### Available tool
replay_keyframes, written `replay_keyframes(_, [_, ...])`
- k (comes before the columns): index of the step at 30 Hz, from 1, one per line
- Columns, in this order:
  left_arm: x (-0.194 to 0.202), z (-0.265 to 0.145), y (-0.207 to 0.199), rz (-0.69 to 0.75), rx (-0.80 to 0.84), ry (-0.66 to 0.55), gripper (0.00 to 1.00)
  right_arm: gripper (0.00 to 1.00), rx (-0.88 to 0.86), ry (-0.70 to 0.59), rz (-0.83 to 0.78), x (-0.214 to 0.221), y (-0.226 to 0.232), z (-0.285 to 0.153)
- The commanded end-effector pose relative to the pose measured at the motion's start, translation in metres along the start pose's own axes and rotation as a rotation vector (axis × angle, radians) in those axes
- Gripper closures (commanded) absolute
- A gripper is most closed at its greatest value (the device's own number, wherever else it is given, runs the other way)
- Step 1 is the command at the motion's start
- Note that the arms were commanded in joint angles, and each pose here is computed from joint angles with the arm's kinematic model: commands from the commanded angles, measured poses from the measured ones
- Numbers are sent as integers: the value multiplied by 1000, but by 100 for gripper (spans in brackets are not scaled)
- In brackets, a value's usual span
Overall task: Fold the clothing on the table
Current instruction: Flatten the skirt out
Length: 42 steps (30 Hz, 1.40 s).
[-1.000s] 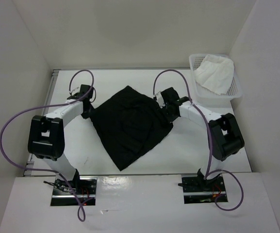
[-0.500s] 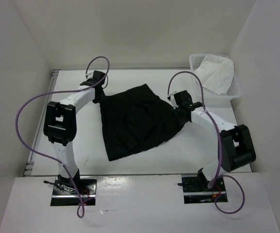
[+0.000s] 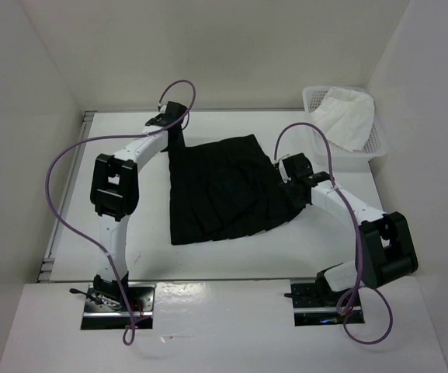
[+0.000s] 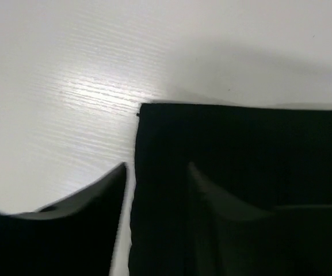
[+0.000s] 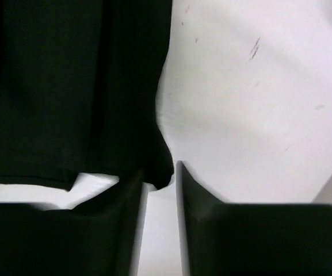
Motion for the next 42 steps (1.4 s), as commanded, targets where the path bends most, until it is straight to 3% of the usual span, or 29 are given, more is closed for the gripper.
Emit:
replay_keyframes(1, [-23, -14, -3, 16, 17, -40, 41, 48, 57, -25, 27, -1, -12, -15])
replay_keyframes(3, [-40, -35, -1, -4, 27, -91, 14, 27, 76, -56, 38, -7, -17, -22])
replay_keyframes(7, [-56, -86, 4, -39, 72, -129, 3, 17, 110, -150, 78, -31, -35, -46])
replay_keyframes(8, [-58, -111, -2, -51, 136, -133, 3, 17, 112, -156, 79, -34, -37, -49])
replay_keyframes(11, [-36, -135, -2, -87, 194, -108, 3, 16, 70, -223, 88, -57, -37, -56])
replay_keyframes(13, [-5, -120, 7, -125, 153, -78, 3, 16, -5, -248, 99, -75, -36, -47])
replay_keyframes(19, [21, -79, 21, -196, 120, 14, 3, 16, -106, -300, 103, -147, -44, -5])
replay_keyframes(20, [18, -77, 18, -206, 123, 11, 3, 17, -148, -254, 82, -150, -34, 23])
replay_keyframes(23, [25, -59, 19, -211, 91, 48, 4, 20, -168, -270, 96, -195, -50, 50])
replay_keyframes(29, [15, -42, 26, -244, 85, 64, 8, 20, -159, -335, 91, -247, -62, 73])
replay_keyframes(42, [-8, 3, 42, -177, 64, 26, 15, 20, -253, -356, 112, -285, -58, 131])
Point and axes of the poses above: each gripper's point midway between its finger pads, its own z axis out along the fingers, its own y axis along the line the jaws close on, x = y × z, the point moved 3 cm from there along -z, back along the fingers, and after that the axes turned 4 degrees about -z, right-handed, at the moved point
